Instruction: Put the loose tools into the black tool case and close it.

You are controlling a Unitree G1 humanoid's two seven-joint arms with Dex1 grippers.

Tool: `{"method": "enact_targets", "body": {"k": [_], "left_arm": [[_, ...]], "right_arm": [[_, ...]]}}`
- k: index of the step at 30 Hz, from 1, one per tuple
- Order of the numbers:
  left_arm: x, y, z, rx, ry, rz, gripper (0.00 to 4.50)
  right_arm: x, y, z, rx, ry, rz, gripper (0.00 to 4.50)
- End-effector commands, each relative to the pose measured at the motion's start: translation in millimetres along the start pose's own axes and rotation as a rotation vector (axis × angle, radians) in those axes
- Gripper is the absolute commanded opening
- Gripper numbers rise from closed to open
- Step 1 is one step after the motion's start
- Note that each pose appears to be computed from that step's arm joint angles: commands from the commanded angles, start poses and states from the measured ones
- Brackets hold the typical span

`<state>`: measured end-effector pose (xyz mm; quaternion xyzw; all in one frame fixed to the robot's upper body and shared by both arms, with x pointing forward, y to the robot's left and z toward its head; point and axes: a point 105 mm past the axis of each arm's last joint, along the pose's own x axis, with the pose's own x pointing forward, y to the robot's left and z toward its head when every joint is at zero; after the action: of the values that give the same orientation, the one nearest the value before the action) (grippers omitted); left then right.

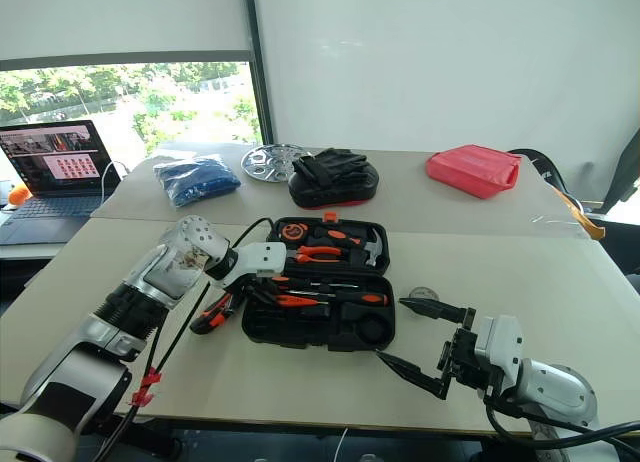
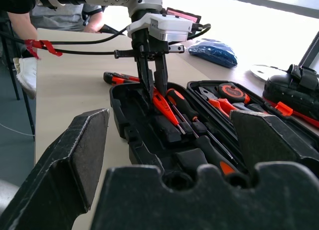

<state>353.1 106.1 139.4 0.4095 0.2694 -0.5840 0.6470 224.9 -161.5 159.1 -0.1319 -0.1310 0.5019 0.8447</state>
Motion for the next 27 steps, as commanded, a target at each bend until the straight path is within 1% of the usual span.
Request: {"method": "enact_targets", "body": {"k": [1, 7, 11, 14, 16, 17, 18, 19, 20, 27], "left_arm": [[10.2, -10.8, -6.6, 0.003, 0.022, -0.058, 0.43], [18.4, -12.9, -0.2, -0.005, 0.004, -0.070, 0.43], [20.6, -10.3, -4.3, -0.017, 0.037, -0.064, 0.43], [22.8, -7.2, -2.7, -0.025, 0.025, -0.045, 0.43], [23.4, -5.8, 0.2, -0.023, 0.008, -0.035, 1.46], [22.4, -5.4, 1.8, -0.011, -0.001, -0.032, 1.70], [21.3, -5.6, 3.1, 0.002, -0.010, -0.034, 2.19], [20.5, -5.5, 4.1, 0.012, -0.017, -0.035, 2.44], [15.9, -4.1, 8.5, 0.011, -0.051, -0.024, 2.69], [-23.3, 6.9, 29.3, 0.057, -0.216, 0.070, 2.69]], "right_arm": [[3.1, -2.2, 6.2, -0.025, -0.022, 0.003, 4.50], [5.1, -2.3, 6.8, -0.022, -0.022, 0.009, 4.50], [6.6, -2.7, 7.7, -0.020, -0.023, 0.010, 4.50], [7.8, -2.2, 7.7, -0.016, -0.024, 0.010, 4.50], [8.5, -1.6, 7.9, -0.013, -0.025, 0.010, 4.50], [8.7, -1.6, 8.1, -0.012, -0.026, 0.009, 4.50], [8.8, -1.6, 8.2, -0.012, -0.026, 0.008, 4.50], [8.8, -1.7, 8.2, -0.011, -0.027, 0.007, 4.50], [8.5, -1.6, 8.2, -0.010, -0.026, 0.007, 4.50], [6.5, -0.8, 6.7, -0.003, -0.019, 0.016, 4.50]]}}
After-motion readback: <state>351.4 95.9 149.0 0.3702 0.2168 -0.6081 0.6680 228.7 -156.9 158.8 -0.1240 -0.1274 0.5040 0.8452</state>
